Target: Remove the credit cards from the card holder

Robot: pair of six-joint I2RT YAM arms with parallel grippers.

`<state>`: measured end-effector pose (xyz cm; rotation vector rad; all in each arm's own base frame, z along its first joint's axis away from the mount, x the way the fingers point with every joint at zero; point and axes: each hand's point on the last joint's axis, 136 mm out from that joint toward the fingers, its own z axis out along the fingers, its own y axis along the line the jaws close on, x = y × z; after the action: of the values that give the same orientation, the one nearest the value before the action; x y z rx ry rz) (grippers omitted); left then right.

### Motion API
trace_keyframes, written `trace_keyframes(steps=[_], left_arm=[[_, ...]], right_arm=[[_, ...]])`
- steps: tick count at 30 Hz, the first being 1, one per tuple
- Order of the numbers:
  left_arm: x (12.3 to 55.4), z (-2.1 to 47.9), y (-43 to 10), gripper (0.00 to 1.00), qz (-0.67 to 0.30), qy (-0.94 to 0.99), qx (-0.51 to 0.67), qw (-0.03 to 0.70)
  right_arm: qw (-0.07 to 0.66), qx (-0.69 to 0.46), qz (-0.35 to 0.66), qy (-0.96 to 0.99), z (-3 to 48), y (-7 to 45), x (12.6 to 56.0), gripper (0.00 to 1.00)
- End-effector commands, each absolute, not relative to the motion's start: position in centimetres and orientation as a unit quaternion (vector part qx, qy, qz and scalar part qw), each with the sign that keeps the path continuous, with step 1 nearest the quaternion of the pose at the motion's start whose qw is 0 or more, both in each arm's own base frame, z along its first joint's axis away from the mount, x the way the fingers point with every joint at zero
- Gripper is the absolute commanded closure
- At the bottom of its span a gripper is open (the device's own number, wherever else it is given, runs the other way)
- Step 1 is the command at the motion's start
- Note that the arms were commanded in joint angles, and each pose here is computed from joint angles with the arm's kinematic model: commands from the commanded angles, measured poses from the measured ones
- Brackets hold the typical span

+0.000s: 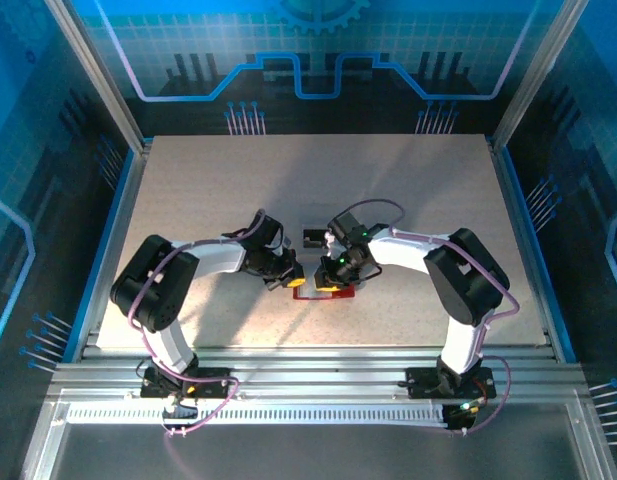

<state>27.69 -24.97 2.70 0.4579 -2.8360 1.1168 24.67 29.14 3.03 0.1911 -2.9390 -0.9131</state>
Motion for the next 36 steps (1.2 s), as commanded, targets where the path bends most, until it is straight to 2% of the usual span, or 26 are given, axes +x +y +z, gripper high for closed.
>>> trace_keyframes(steps=[1, 6, 11, 15, 19, 23, 25, 28, 31, 33, 36], left_arm=[[26.9, 1.8, -24.9, 1.00, 0.341, -0.926, 0.155, 0.051], [26.8, 1.6, -24.8, 1.00, 0.337, -0.928, 0.152, 0.052], [26.8, 1.6, -24.7, 1.00, 0.335, -0.928, 0.152, 0.052], [26.7, 1.5, -24.7, 1.00, 0.334, -0.929, 0.150, 0.052], [26.6, 1.5, -24.6, 1.00, 0.333, -0.930, 0.148, 0.051], [26.6, 1.4, -24.6, 1.00, 0.332, -0.930, 0.148, 0.051], [26.6, 1.4, -24.6, 1.00, 0.334, -0.930, 0.148, 0.051], [26.6, 1.4, -24.7, 1.00, 0.334, -0.930, 0.147, 0.052], [26.6, 1.2, -24.7, 1.00, 0.333, -0.930, 0.147, 0.053], [26.7, 1.2, -24.7, 1.00, 0.334, -0.929, 0.148, 0.053], [26.7, 1.3, -24.7, 1.00, 0.335, -0.929, 0.147, 0.053]], right_arm=[[0.021, 0.055, -0.318, -0.946, 4.5, 29.3, 24.8, 0.80], [-0.005, 0.063, -0.325, -0.943, 6.3, 29.4, 24.9, 0.76], [-0.045, 0.124, -0.264, -0.955, 6.5, 28.4, 24.1, 0.70], [-0.081, 0.226, -0.211, -0.948, 6.9, 28.0, 23.1, 0.58], [-0.125, 0.299, -0.152, -0.934, 7.1, 26.6, 23.6, 0.38], [-0.137, 0.323, -0.126, -0.928, 7.0, 25.6, 24.4, 0.37], [-0.122, 0.288, -0.182, -0.932, 7.8, 26.3, 24.7, 0.39], [-0.095, 0.189, -0.303, -0.929, 8.9, 27.9, 25.5, 0.51], [-0.044, 0.101, -0.404, -0.908, 8.8, 30.1, 26.0, 0.74], [-0.028, 0.078, -0.429, -0.900, 8.6, 31.4, 26.2, 0.82], [-0.014, 0.056, -0.414, -0.909, 7.6, 32.3, 26.5, 0.88]])
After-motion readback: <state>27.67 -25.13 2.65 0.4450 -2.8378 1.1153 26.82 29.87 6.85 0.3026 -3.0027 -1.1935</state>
